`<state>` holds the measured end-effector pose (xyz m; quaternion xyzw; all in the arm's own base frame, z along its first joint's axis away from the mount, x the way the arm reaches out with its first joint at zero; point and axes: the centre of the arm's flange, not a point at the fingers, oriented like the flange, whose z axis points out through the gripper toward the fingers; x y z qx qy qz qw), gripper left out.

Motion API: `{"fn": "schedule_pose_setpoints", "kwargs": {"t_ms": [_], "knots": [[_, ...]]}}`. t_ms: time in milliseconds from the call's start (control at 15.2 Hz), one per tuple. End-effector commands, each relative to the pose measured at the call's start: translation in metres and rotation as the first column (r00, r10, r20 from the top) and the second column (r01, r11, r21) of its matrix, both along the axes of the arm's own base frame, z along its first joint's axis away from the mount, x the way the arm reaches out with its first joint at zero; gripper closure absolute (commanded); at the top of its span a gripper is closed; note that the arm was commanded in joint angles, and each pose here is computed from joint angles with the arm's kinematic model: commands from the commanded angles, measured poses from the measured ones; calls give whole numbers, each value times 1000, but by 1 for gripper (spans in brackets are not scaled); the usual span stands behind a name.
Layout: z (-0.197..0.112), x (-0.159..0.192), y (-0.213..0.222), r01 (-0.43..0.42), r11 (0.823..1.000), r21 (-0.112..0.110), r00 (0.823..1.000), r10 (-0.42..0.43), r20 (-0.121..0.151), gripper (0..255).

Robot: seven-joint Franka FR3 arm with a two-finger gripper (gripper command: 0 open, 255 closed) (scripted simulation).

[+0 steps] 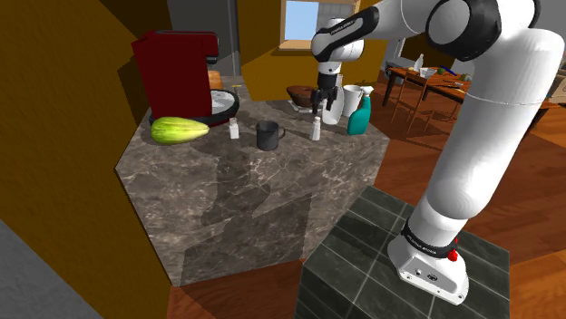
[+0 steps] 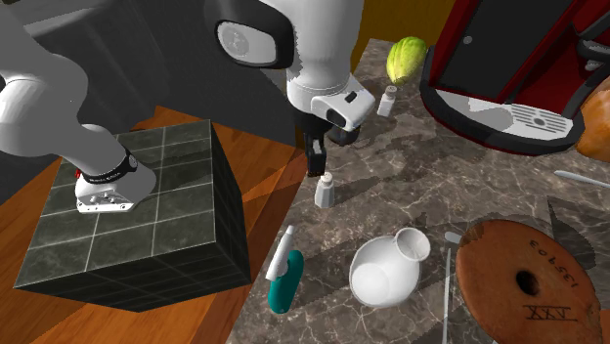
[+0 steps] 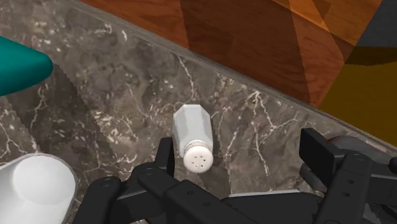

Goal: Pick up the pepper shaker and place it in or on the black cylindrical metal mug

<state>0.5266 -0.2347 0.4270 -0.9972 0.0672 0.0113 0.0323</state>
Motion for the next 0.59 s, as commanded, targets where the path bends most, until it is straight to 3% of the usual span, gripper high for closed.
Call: {"fn": "schedule_pose_setpoints", "kwargs": {"t_ms": [0,198,528], "knots": [[-10,19,-15,-4,1000,4,1000,4,2,0],[-24,42,-36,-8,1000,8,1000,8,5,0],[-50,42,-34,-8,1000,8,1000,8,5,0]]}}
